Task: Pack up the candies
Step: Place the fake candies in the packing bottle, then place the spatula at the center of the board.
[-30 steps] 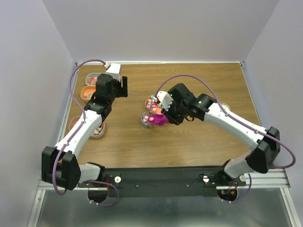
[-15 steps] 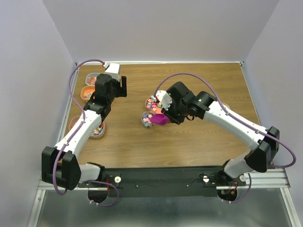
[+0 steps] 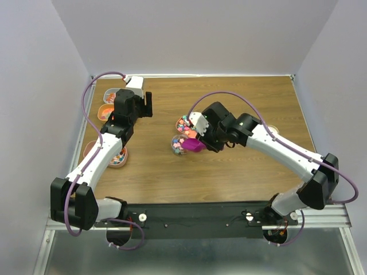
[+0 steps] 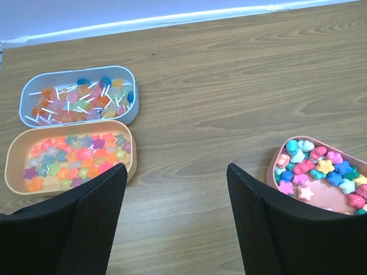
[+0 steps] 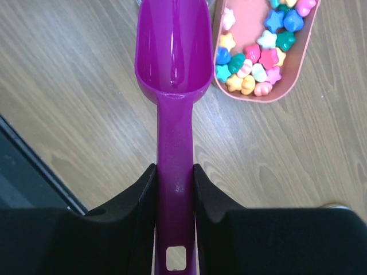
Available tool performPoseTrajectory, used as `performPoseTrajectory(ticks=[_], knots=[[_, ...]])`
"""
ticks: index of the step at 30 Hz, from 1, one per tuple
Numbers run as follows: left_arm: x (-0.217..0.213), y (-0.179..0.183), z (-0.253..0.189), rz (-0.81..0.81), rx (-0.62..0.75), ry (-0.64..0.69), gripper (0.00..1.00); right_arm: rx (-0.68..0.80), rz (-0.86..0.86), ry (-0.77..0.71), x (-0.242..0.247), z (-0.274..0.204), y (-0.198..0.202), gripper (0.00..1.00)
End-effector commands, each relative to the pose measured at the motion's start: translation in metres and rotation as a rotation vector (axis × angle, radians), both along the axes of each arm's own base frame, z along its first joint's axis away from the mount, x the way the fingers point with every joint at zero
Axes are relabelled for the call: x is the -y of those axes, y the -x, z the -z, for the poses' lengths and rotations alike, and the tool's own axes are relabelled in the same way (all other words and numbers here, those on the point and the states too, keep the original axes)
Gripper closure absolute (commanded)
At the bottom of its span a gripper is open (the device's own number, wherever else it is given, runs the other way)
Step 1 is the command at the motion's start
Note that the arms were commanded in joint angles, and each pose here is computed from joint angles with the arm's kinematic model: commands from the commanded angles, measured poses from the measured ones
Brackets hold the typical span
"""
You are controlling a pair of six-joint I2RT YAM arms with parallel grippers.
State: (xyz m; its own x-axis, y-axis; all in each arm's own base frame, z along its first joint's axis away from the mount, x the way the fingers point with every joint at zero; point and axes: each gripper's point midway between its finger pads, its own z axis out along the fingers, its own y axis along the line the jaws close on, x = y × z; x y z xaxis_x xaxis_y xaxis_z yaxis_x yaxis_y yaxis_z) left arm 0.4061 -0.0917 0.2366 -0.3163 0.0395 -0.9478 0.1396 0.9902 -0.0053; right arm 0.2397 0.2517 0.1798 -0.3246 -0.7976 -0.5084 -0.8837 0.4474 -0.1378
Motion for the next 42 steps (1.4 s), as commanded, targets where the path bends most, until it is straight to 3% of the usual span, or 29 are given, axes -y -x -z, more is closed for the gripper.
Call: performPoseTrajectory(ticks=[1,8,18,24,28,36,42], knots=[[-0.006,-0.001,-0.024,-0.013,0.051,0.006,0.22,0.179,0.06,-0.08,0.008,-0.021,-0.013,0.99],[-0.007,0.0,-0.028,-0.008,0.062,0.016,0.22,0.515,0.268,-0.342,0.026,-0.053,-0.04,0.99],[-0.007,-0.001,-0.026,-0.003,0.056,0.025,0.22,0.683,0.637,-0.396,0.077,-0.025,-0.072,0.99],[-0.007,-0.002,-0.026,0.0,0.055,0.026,0.22,0.543,0.884,-0.494,0.116,0.019,-0.112,0.99],[-0.007,-0.002,-0.025,0.0,0.054,0.025,0.22,0.451,0.947,-0.517,0.121,0.045,-0.127,0.99],[0.003,-0.003,-0.017,0.056,0.032,0.028,0.22,0.288,1.106,-0.499,0.131,0.105,-0.127,0.98],[0.016,-0.003,-0.007,0.134,0.003,0.028,0.21,0.18,1.196,-0.439,0.139,0.15,-0.118,0.82]])
